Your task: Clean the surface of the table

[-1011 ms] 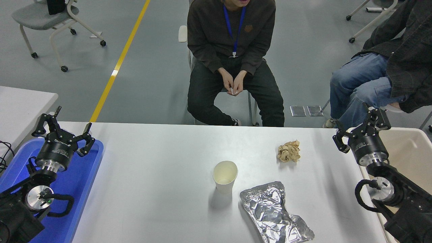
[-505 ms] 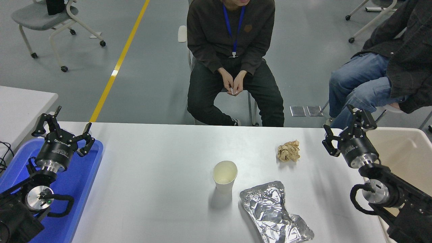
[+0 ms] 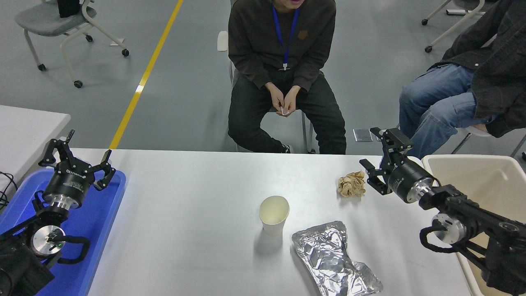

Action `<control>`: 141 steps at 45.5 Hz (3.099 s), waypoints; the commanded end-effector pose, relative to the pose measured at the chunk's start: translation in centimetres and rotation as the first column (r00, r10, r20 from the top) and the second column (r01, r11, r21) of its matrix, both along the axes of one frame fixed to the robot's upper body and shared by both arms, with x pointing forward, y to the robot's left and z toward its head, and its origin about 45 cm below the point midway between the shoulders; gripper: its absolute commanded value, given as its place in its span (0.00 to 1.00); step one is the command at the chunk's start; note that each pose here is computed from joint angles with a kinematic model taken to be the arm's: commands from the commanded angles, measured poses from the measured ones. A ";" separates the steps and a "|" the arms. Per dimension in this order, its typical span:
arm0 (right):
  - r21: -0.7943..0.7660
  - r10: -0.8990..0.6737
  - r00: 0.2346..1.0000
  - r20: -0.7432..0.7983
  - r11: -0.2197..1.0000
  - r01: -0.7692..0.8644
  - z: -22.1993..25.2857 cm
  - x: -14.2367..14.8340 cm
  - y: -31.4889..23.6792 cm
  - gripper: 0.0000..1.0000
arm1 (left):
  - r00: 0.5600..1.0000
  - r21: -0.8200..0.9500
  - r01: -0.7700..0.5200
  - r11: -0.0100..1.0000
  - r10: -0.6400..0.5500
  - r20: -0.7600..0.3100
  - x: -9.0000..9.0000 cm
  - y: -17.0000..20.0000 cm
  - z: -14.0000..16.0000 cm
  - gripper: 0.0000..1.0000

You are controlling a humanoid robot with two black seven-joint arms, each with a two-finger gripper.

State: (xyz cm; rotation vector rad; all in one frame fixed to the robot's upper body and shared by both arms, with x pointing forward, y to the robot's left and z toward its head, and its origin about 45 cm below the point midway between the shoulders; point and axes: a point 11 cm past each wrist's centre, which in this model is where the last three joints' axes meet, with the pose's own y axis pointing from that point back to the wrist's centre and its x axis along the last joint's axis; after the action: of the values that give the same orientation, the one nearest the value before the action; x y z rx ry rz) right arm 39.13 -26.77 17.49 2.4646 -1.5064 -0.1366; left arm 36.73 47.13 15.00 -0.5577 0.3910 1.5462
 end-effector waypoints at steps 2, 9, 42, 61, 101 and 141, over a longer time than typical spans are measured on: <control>-0.203 0.211 0.978 0.001 0.957 -0.206 1.7 0.3 3.0 1.00 | 1.000 0.000 -0.001 1.000 0.001 0.001 0.0 0.0 0.0 1.00; -0.302 0.294 0.956 -0.002 0.911 -0.281 3.0 1.0 4.1 1.00 | 1.000 0.000 0.000 1.000 0.000 0.000 0.0 0.0 0.0 1.00; -0.630 0.512 0.784 -0.350 0.491 -0.602 2.1 -2.4 14.6 1.00 | 1.000 0.000 0.000 1.000 0.000 0.000 0.0 0.0 0.0 1.00; -0.657 0.558 0.715 -0.421 0.357 -0.664 -1.6 -3.5 17.5 1.00 | 1.000 0.000 0.000 1.000 0.000 0.000 0.0 0.0 0.0 1.00; -0.710 0.524 0.767 -0.371 0.373 -0.598 -2.7 -1.0 19.1 0.99 | 1.000 0.000 -0.001 1.000 0.001 0.001 0.0 0.0 0.0 1.00; -0.733 0.586 0.733 -0.346 0.319 -0.601 -3.9 -1.8 19.5 0.31 | 1.000 0.000 0.000 1.000 0.000 0.000 0.0 0.0 0.0 1.00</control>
State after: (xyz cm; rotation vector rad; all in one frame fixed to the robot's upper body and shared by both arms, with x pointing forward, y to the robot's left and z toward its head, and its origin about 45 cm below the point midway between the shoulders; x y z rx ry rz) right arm 37.00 -7.03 13.45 1.9780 -0.3084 0.5578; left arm 36.73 47.14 15.00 -0.5576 0.3909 1.5466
